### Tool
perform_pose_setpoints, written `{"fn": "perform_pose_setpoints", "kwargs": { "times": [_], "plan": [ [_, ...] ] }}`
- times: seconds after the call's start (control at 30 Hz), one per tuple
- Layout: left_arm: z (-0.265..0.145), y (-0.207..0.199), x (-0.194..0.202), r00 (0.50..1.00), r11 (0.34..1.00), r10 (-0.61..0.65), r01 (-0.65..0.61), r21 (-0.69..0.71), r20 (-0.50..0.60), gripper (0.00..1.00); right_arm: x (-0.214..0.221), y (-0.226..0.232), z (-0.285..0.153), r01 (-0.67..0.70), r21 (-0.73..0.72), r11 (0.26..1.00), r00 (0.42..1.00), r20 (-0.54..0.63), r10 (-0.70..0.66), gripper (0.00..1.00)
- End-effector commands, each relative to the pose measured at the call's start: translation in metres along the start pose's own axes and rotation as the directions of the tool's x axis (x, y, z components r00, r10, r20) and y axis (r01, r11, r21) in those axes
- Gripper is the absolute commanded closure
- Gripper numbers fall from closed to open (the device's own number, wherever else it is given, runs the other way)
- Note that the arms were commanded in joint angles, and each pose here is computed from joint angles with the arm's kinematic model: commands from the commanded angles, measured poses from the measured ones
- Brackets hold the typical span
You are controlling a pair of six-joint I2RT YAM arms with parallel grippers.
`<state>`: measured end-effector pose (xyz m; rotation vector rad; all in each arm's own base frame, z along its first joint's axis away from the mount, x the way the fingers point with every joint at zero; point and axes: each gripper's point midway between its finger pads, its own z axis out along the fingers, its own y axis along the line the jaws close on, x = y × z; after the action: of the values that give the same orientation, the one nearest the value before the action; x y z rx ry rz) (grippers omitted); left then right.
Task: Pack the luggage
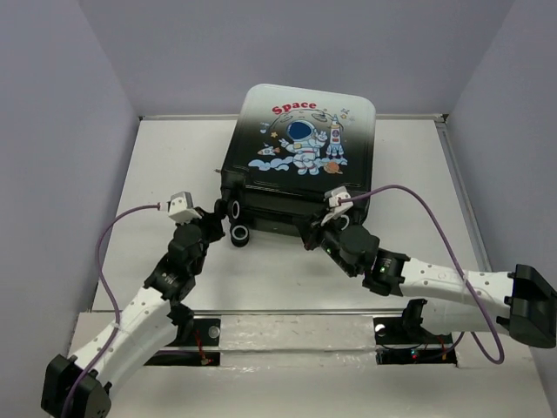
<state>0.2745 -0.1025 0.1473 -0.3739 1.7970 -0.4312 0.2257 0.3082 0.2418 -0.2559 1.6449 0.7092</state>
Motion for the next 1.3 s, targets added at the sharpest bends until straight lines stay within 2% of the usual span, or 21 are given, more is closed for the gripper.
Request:
{"fn": "perform_pose_setpoints", "kwargs": {
  "times": [0.0, 0.1, 0.17, 0.23, 0.27, 0.3, 0.4, 0.43, 0.6, 0.67, 0.7, 0.8, 0.9, 0.97, 1.27],
  "plan": [
    [-0.015, -0.002, -0.059, 0.967, 0.994, -0.106, 0.105, 0.013, 0.232, 0.94, 0.000, -0.020, 0.002, 0.014, 0.063, 0.998, 1.000, 0.002, -0.015, 0.93],
    [-0.016, -0.019, -0.055, 0.975, 0.991, -0.110, 0.093, 0.096, 0.193, 0.94, -0.001, -0.010, 0.004, 0.018, 0.017, 1.000, 1.000, -0.010, -0.018, 0.93],
    [-0.012, -0.037, -0.042, 0.986, 0.980, -0.107, 0.082, 0.181, 0.128, 0.94, -0.006, 0.002, 0.007, 0.015, -0.026, 1.000, 1.000, -0.015, -0.015, 0.93],
    [-0.006, -0.044, -0.032, 0.992, 0.977, -0.094, 0.075, 0.201, 0.086, 0.94, -0.006, 0.020, 0.013, -0.003, -0.091, 0.996, 0.999, -0.043, -0.001, 0.90],
    [-0.006, -0.047, -0.029, 0.993, 0.977, -0.091, 0.074, 0.202, 0.075, 0.94, -0.006, 0.026, 0.015, -0.008, -0.111, 0.994, 0.999, -0.051, 0.002, 0.82],
    [-0.005, -0.044, -0.031, 0.992, 0.980, -0.093, 0.076, 0.183, 0.089, 0.94, 0.004, 0.036, 0.019, -0.002, -0.139, 0.990, 0.996, -0.083, -0.010, 0.64],
    [-0.010, -0.023, -0.040, 0.982, 0.989, -0.126, 0.114, 0.089, 0.142, 0.94, 0.011, 0.051, 0.029, 0.008, -0.162, 0.987, 0.994, -0.108, -0.025, 0.38],
    [-0.013, -0.021, -0.044, 0.978, 0.989, -0.133, 0.120, 0.090, 0.159, 0.94, 0.012, 0.053, 0.031, 0.008, -0.164, 0.986, 0.994, -0.111, -0.026, 0.35],
    [-0.027, -0.029, -0.061, 0.964, 0.978, -0.174, 0.145, 0.151, 0.200, 0.53, 0.011, 0.064, 0.037, -0.001, -0.196, 0.981, 0.992, -0.123, -0.024, 0.18],
    [-0.029, -0.027, -0.064, 0.963, 0.978, -0.180, 0.154, 0.138, 0.202, 0.48, 0.013, 0.067, 0.038, 0.002, -0.203, 0.979, 0.990, -0.138, -0.031, 0.15],
    [-0.030, -0.028, -0.066, 0.960, 0.977, -0.186, 0.159, 0.138, 0.208, 0.41, 0.009, 0.070, 0.040, 0.000, -0.208, 0.978, 0.991, -0.134, -0.028, 0.13],
    [-0.029, -0.021, -0.073, 0.952, 0.977, -0.209, 0.193, 0.090, 0.225, 0.36, 0.010, 0.072, 0.042, -0.004, -0.208, 0.978, 0.990, -0.138, -0.025, 0.13],
    [-0.025, -0.031, -0.083, 0.950, 0.975, -0.218, 0.200, 0.101, 0.223, 0.35, 0.012, 0.072, 0.044, -0.007, -0.203, 0.979, 0.989, -0.145, -0.023, 0.11],
    [-0.012, -0.043, -0.075, 0.967, 0.978, -0.195, 0.179, 0.105, 0.167, 0.35, 0.010, 0.075, 0.046, -0.006, -0.206, 0.979, 0.989, -0.147, -0.025, 0.10],
    [0.008, -0.104, -0.086, 0.976, 0.940, -0.202, 0.168, 0.296, 0.086, 0.40, 0.006, 0.072, 0.043, -0.008, -0.195, 0.981, 0.989, -0.146, -0.021, 0.06]
  ]
}}
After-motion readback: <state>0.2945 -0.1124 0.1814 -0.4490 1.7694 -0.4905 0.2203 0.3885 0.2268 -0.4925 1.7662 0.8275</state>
